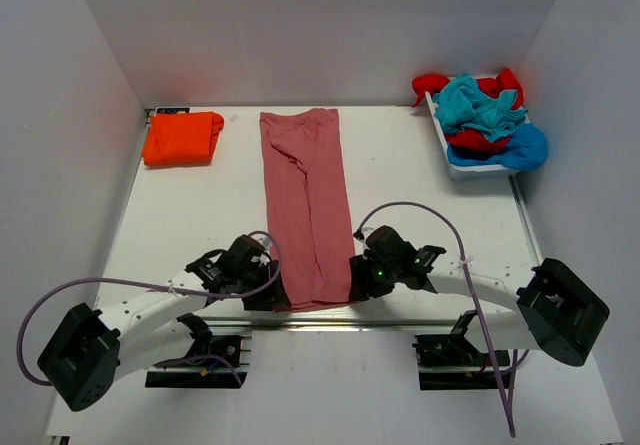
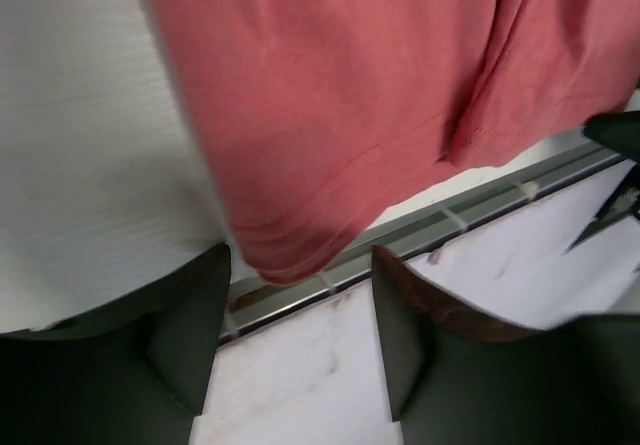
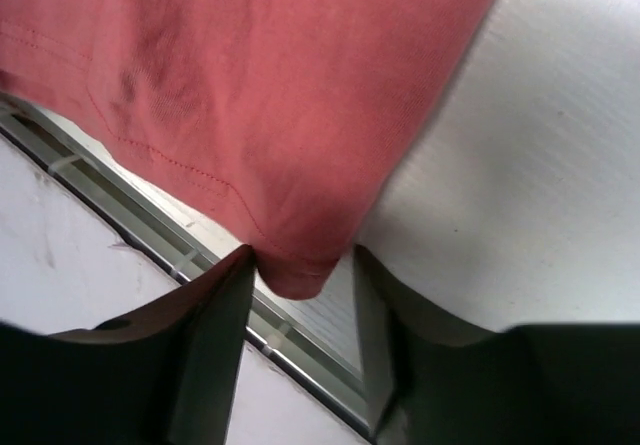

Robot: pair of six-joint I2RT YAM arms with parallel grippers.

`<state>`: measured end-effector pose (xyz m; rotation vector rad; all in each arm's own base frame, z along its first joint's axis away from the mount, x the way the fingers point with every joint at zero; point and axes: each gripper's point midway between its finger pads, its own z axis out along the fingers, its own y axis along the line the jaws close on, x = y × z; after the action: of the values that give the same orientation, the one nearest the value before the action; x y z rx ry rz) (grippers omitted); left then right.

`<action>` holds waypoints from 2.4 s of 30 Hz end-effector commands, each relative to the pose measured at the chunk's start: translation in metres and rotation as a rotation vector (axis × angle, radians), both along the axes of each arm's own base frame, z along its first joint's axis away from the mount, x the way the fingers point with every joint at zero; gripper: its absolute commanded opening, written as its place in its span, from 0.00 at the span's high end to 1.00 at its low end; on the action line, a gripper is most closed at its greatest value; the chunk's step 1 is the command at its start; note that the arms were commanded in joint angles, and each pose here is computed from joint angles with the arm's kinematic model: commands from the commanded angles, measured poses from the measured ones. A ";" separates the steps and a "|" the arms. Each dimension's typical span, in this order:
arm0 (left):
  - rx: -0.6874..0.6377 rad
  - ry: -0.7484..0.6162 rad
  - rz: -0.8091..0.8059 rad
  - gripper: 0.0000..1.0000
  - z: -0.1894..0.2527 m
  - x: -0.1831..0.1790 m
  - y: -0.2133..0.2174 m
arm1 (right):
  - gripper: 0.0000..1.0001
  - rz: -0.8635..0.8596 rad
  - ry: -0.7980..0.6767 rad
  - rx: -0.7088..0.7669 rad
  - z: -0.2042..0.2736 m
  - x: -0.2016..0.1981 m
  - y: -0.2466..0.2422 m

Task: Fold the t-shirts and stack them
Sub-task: Grab the bottom of the folded rectangular tshirt with both arms, then fold the folded rectangular tshirt in 1/3 of the way

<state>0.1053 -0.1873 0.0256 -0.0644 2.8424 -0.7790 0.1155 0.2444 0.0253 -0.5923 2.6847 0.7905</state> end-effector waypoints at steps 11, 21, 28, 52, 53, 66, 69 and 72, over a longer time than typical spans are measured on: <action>0.055 0.039 -0.037 1.00 -0.020 -0.015 0.000 | 1.00 -0.020 0.004 0.015 -0.006 0.002 0.003; -0.024 -0.108 -0.008 1.00 0.020 0.017 -0.019 | 1.00 0.023 -0.052 0.057 0.016 0.012 0.015; -0.066 -0.258 0.005 1.00 0.055 0.055 -0.035 | 1.00 -0.023 -0.164 -0.009 0.043 0.053 0.019; 0.210 -0.576 0.376 1.00 0.127 0.220 0.014 | 1.00 -0.153 -0.334 -0.020 0.116 0.229 0.052; 0.222 -0.573 0.380 1.00 0.126 0.226 0.016 | 1.00 -0.158 -0.338 -0.019 0.118 0.233 0.051; 0.170 -0.593 0.367 1.00 0.127 0.285 0.023 | 1.00 -0.142 -0.377 -0.038 0.117 0.286 0.051; 0.163 -0.571 0.322 1.00 0.119 0.296 0.015 | 1.00 -0.144 -0.377 -0.040 0.113 0.297 0.049; 0.164 -0.542 0.324 1.00 0.111 0.306 0.017 | 1.00 -0.147 -0.370 -0.035 0.108 0.308 0.049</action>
<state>0.3988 -0.1619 0.1222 -0.2862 2.3141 -0.3486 0.4068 0.2930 0.1268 -0.4698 2.4058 0.5286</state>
